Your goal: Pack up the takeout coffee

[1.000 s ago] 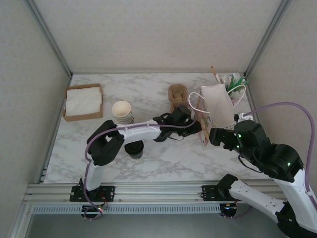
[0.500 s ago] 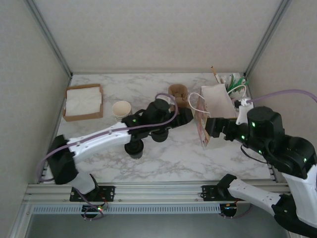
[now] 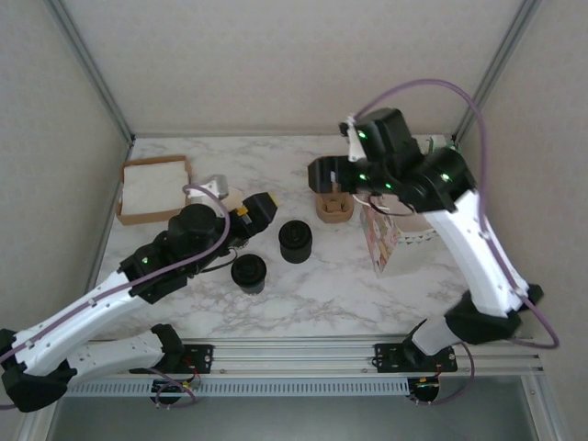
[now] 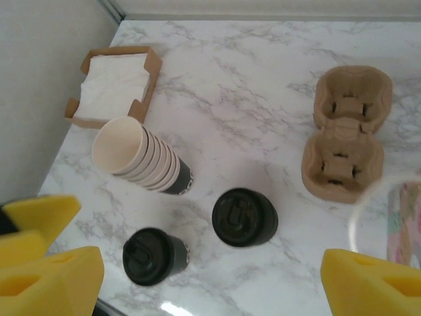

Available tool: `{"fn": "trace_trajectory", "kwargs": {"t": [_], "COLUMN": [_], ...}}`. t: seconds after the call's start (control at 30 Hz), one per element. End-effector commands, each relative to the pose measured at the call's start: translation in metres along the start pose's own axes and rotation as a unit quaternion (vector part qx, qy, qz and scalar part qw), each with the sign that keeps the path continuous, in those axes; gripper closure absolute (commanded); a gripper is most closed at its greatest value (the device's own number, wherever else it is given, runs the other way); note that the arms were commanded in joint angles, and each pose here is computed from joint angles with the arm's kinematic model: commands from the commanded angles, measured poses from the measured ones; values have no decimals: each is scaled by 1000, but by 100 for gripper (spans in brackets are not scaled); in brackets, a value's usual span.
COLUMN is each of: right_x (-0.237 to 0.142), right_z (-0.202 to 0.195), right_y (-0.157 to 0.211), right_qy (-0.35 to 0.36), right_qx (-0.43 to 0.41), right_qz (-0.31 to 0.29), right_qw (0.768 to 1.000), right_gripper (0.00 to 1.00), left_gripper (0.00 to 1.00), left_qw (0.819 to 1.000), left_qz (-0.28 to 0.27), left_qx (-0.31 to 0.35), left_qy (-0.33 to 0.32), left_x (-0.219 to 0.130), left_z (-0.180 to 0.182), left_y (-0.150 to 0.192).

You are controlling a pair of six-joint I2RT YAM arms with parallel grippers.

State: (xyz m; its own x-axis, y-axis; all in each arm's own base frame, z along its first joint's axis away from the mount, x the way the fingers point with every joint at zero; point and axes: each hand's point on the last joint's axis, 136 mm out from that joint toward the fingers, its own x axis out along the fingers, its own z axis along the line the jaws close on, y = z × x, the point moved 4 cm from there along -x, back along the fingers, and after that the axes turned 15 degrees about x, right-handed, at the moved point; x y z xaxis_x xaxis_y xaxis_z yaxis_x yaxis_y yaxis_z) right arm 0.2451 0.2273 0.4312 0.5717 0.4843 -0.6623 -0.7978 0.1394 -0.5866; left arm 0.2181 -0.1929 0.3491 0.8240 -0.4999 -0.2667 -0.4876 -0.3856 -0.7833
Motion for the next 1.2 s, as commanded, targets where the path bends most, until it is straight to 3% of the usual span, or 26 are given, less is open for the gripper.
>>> {"fn": "trace_trajectory", "kwargs": {"t": [0.0,0.3,0.7,1.17], "right_x": [17,115,206,254], "right_z": [9,5,-72,-137], "right_y": [-4,-11,-20,-31], "right_qy": [25,128,248,293], "right_qx": [-19,-42,-10,3], "right_qz": [11,40,92,121], "right_qw": [999,990,964,948], "right_gripper": [17,26,37,38], "left_gripper": [0,0,0,0], "left_qw": [999,997,996,996], "left_qz": [-5,-26,-26,-13], "left_qx": [18,14,25,31], "left_qy": [-47,-72,-77,-79], "left_x": [-6,-27,-26,-12], "left_z": [25,48,52,52], "left_y": [7,9,11,15]}}
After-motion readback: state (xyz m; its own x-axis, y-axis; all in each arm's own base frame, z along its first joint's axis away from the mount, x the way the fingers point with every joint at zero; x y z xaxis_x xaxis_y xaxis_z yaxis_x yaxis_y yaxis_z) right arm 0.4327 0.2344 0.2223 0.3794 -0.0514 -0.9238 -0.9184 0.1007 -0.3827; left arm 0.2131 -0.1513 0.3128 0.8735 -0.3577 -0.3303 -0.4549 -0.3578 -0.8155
